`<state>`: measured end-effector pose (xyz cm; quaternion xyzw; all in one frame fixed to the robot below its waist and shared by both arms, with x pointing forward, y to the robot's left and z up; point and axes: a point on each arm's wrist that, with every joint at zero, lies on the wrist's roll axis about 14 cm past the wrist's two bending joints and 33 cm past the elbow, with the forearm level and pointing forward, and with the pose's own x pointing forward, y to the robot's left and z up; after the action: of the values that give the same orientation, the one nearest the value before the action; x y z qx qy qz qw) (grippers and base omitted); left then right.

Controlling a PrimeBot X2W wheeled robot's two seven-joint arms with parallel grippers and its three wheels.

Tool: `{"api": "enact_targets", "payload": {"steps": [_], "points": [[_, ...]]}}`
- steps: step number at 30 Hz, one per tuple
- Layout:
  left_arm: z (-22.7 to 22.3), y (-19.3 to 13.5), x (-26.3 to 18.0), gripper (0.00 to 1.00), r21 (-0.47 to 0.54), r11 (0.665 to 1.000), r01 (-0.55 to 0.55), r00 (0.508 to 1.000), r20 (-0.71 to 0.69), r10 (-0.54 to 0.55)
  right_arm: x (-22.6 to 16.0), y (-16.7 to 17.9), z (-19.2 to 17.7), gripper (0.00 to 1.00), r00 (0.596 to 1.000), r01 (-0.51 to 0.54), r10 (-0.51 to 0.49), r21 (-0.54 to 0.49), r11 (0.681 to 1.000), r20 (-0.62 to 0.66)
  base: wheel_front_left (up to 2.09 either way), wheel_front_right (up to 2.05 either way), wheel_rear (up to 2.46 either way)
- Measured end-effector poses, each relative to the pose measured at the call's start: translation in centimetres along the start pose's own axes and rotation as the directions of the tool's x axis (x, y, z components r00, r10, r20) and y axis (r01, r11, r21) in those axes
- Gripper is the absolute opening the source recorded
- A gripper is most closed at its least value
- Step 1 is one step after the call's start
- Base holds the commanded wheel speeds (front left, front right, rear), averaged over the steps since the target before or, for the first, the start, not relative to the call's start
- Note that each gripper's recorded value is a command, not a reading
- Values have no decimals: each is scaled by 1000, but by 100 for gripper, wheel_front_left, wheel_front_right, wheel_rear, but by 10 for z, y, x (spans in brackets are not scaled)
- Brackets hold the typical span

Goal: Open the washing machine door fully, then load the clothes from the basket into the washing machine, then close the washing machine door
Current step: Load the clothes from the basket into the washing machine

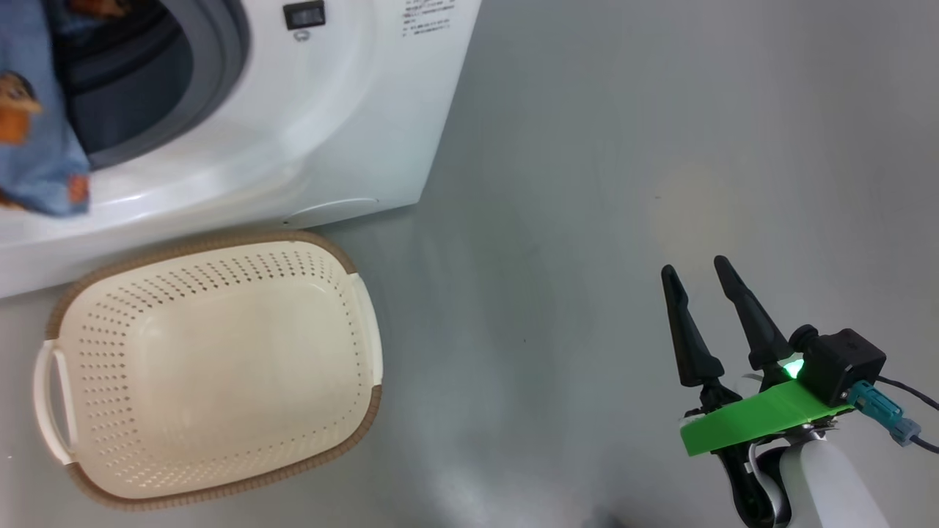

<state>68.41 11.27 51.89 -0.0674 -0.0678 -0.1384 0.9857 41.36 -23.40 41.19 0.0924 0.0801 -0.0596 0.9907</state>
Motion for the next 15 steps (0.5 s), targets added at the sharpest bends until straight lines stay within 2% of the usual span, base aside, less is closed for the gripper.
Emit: {"api": "enact_targets", "payload": {"steps": [3, 4, 5, 6, 7, 15], "points": [[16, 6, 10, 0, 6, 1000, -18, 998, 62, 17, 1, 0, -4, 100, 1000, 3, -3, 1, 1000, -10, 0, 0, 0], [16, 7, 12, 15, 12, 1000, -19, 998, 68, 18, 3, 0, -4, 100, 1000, 3, -3, 0, 1000, -9, 0, 0, 0], [14, 8, 13, 44, 16, 1000, -21, 997, 69, 20, 5, 0, -3, 100, 1000, 3, -3, -1, 1000, -6, 0, 0, 0], [12, 9, 13, 80, 12, 1000, -27, 997, 68, 26, 6, 0, -2, 100, 1000, 3, -3, -2, 1000, -3, 0, 0, 0], [9, 10, 13, 100, 0, 999, -35, 997, 66, 35, 6, -1, -3, 100, 1000, 5, -5, -3, 1000, -5, 0, 0, 0], [-15, 11, 6, 100, -8, 999, -48, 999, 6, 48, 6, -1, -5, 100, 1000, 5, -5, -1, 1000, -10, 0, 0, 0]]}}
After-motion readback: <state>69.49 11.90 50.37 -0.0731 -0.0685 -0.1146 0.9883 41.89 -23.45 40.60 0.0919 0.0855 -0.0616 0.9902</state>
